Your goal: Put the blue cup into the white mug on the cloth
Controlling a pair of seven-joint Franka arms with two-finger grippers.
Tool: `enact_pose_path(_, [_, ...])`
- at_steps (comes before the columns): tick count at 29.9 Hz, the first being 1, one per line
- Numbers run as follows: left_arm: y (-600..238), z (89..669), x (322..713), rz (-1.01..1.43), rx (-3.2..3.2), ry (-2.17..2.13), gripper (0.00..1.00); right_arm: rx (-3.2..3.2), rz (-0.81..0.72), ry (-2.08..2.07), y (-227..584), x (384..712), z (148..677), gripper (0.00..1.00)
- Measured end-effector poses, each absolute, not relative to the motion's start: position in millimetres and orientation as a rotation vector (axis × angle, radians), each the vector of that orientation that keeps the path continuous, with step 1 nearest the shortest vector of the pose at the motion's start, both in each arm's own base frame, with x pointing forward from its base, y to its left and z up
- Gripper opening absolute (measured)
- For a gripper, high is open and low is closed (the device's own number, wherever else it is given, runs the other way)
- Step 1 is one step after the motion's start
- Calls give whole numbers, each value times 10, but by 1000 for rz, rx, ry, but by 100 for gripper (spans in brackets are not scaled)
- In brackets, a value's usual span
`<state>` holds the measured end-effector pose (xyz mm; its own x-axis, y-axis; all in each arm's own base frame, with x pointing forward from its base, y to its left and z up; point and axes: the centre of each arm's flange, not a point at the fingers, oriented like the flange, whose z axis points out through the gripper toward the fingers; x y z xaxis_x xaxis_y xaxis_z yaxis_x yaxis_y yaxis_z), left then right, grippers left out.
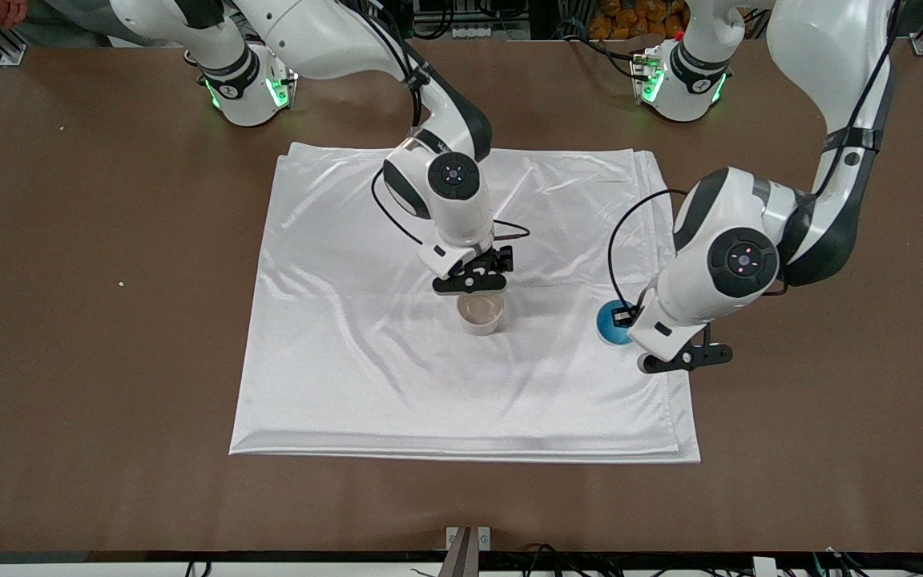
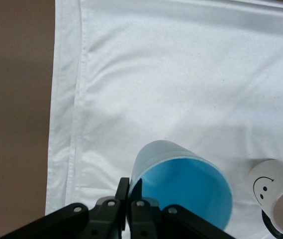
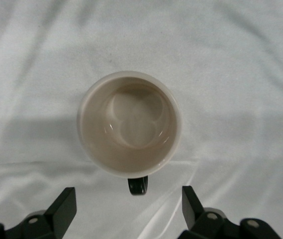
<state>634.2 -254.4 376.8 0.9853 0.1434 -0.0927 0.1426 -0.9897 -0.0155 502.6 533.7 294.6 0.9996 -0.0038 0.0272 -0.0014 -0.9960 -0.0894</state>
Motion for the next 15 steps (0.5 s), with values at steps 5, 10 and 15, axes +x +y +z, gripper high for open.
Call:
enact_pose_path(5, [-2786, 3734, 6241, 154, -3114, -247, 5, -3060, -20, 12, 5230, 5024, 3628, 100])
enact_pose_path(10, [-3017, 3712, 6134, 158, -3107, -268, 5, -3053, -30, 69, 4892, 5138, 4281, 100])
enact_pose_path(15, [-3295, 3713, 5996, 172, -3117, -297, 5, -3074, -20, 59, 4379, 5369, 4656, 100])
